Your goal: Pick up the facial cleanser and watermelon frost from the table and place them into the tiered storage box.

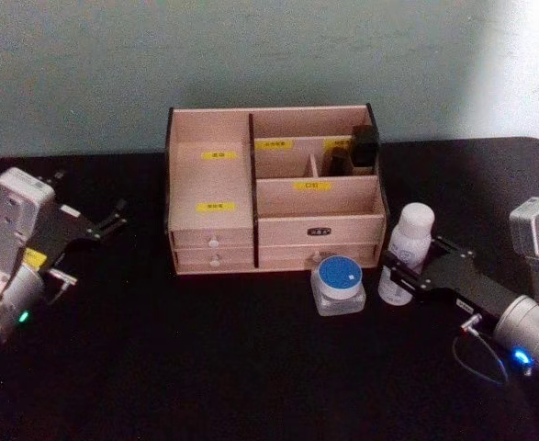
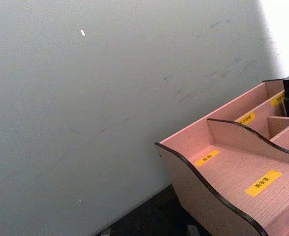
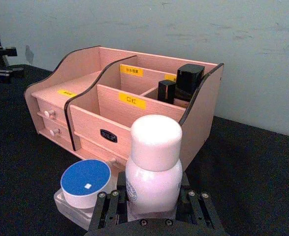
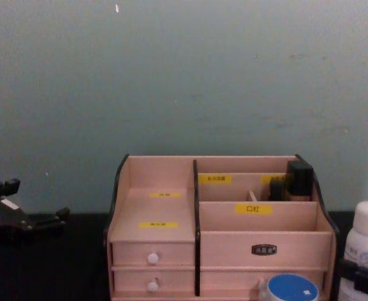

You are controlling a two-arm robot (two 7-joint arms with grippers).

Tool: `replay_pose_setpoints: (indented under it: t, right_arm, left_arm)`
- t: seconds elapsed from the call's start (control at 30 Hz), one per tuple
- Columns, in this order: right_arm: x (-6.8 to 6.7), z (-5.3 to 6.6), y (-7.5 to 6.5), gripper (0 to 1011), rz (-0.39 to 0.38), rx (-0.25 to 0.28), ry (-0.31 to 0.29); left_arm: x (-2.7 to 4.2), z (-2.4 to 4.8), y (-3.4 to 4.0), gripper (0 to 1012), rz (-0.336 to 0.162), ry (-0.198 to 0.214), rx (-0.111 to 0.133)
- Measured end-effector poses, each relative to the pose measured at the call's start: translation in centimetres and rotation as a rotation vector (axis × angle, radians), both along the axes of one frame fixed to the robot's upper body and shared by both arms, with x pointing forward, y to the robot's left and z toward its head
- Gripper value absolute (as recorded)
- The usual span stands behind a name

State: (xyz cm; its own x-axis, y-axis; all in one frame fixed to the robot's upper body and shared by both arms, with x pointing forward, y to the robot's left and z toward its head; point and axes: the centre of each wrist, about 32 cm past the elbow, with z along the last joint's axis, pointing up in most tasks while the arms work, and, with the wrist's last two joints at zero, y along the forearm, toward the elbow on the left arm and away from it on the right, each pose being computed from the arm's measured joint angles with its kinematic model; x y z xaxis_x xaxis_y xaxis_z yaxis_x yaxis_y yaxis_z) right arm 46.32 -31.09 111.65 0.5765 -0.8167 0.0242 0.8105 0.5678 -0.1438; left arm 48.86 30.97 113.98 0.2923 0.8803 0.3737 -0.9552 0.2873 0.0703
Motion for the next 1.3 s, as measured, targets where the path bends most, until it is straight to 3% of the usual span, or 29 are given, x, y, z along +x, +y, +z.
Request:
replay_pose_setpoints:
  t: [0.37,0.97,1.3]
  right_arm:
    - [0.0,0.2,-0.1,589,0.015,0.019,-0.01]
    - [-0.3,2.8,-0.4,589,0.086,0.067,-0.064]
    - [0.3,4.6,-0.1,589,0.129,0.069,-0.079]
  left_arm:
    - [0.0,0.0,0.0,1001,0.0,0.0,0.0]
    - [0.0,0.0,0.0,1001,0.0,0.0,0.0]
    - [0.0,0.0,0.0,1001,0.0,0.0,0.0]
